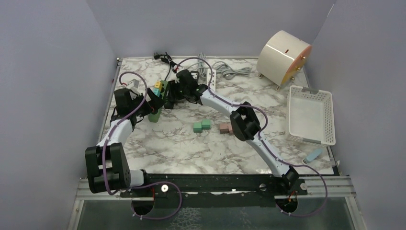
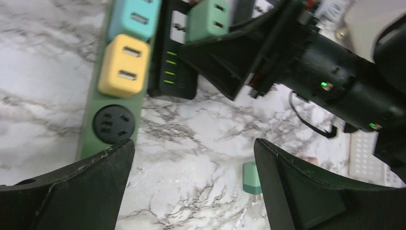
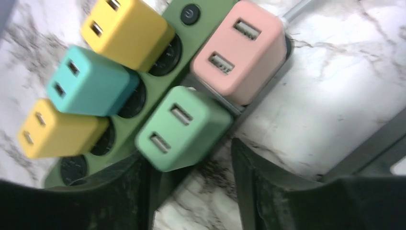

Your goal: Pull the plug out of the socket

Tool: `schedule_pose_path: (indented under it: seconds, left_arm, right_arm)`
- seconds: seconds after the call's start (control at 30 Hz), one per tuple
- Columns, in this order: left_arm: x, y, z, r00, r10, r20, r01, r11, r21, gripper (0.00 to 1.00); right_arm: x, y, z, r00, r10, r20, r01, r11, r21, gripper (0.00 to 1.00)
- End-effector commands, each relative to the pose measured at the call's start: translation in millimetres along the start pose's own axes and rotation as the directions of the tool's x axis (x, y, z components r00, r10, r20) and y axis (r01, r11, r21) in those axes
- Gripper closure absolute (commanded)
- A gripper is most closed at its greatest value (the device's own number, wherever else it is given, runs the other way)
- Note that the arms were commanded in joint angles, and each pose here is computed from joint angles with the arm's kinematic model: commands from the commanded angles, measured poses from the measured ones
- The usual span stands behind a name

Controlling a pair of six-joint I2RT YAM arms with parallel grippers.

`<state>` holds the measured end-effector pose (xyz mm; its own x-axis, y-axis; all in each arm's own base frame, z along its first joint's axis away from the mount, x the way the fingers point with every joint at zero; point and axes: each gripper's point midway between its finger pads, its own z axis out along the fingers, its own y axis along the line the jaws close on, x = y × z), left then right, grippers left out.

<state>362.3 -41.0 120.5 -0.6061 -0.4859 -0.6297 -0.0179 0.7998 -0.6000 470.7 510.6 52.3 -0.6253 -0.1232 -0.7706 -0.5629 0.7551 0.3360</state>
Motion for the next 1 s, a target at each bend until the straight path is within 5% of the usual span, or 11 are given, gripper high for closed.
schedule_pose_path:
  seconds: [0.0, 0.17, 0.43, 0.53, 0.63, 0.97]
  left_arm:
    - [-30, -59, -10, 0.982, 0.161, 0.097, -0.183, 0.938, 0.296, 0.02]
    - [-43, -111, -24, 0.969, 0.226, 0.102, -0.243, 0.795, 0.555, 0.01]
    - [-25, -171, -50, 0.928, 0.372, 0.027, -0.227, 0.506, 0.832, 0.01]
    - [-35, -179, -48, 0.926, 0.374, 0.057, -0.254, 0.502, 0.827, 0.01]
    - [-56, -187, -47, 0.929, 0.359, 0.091, -0.277, 0.513, 0.812, 0.01]
    - [-99, -197, -22, 0.946, 0.305, 0.112, -0.27, 0.546, 0.793, 0.01]
  right_arm:
    - [-19, 2, 10, 0.995, 0.019, 0.093, -0.021, 1.0, 0.017, 0.55]
    - [-31, 7, 4, 0.992, 0.02, 0.124, -0.02, 1.0, 0.002, 0.97]
    - [-40, 10, -37, 0.988, -0.013, 0.154, 0.015, 1.0, -0.008, 0.99]
    - [-43, 9, -47, 0.984, -0.029, 0.177, 0.031, 0.999, -0.006, 0.59]
    - [-52, 11, -51, 0.979, -0.041, 0.202, 0.043, 0.999, -0.005, 0.39]
    - [-77, 13, -18, 0.958, -0.044, 0.283, 0.048, 0.999, -0.008, 0.17]
